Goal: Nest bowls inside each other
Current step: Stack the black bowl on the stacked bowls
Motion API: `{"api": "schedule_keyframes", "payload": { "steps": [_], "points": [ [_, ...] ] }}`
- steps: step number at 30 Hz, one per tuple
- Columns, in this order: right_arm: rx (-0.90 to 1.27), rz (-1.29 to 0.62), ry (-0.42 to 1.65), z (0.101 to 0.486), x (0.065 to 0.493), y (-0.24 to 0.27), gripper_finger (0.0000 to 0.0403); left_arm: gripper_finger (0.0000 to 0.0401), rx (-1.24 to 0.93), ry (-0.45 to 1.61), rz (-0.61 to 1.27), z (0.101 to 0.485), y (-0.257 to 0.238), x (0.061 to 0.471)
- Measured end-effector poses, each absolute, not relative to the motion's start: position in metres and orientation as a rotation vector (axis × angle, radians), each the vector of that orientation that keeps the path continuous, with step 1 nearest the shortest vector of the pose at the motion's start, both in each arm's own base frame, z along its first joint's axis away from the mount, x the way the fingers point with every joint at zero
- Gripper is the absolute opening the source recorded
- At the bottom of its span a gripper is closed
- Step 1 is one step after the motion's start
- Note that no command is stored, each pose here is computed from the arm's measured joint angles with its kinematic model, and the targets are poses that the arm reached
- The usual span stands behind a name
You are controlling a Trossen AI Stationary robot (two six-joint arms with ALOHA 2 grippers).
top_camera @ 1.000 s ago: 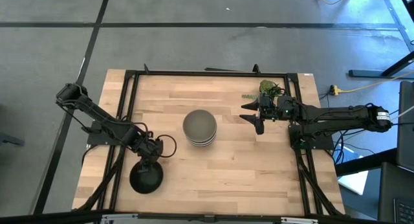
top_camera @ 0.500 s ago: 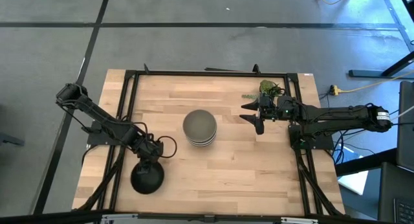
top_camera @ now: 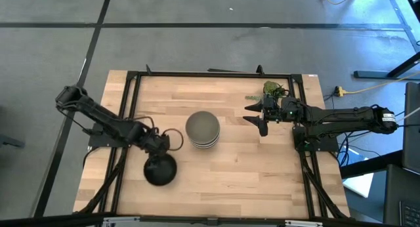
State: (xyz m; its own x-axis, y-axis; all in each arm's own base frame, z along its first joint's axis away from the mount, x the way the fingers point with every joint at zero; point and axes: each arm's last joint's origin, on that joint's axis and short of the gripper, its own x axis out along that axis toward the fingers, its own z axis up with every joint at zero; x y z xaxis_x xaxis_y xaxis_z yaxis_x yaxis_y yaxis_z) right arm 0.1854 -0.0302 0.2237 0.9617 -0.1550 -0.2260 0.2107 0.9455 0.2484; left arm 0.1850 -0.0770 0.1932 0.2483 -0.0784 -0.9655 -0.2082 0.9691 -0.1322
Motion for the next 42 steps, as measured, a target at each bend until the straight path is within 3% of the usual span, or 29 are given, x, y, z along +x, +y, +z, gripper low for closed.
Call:
{"api": "schedule_keyframes", "payload": {
  "steps": [9, 16, 22, 30, 42],
  "points": [
    [0.302, -0.190, 0.203, 0.224, 0.185, -0.030, 0.0248, 0.0002, -0.184, 1.068, 0.107, 0.224, -0.039, 0.197],
    [0.303, -0.190, 0.199, 0.224, 0.185, -0.030, 0.0248, 0.0002, -0.200, 0.755, 0.089, 0.296, -0.017, 0.176],
    [0.301, -0.189, 0.198, 0.224, 0.186, -0.030, 0.0248, 0.0002, -0.240, 0.452, 0.228, 0.362, 0.000, 0.168],
    [0.301, -0.185, 0.172, 0.227, 0.186, -0.030, 0.0248, 0.0002, -0.239, 0.524, 0.217, 0.375, 0.016, 0.208],
    [0.330, -0.163, 0.171, 0.227, 0.186, -0.029, 0.0248, 0.0002, -0.316, 0.946, 0.241, 0.335, 0.050, 0.280]
  ]
}}
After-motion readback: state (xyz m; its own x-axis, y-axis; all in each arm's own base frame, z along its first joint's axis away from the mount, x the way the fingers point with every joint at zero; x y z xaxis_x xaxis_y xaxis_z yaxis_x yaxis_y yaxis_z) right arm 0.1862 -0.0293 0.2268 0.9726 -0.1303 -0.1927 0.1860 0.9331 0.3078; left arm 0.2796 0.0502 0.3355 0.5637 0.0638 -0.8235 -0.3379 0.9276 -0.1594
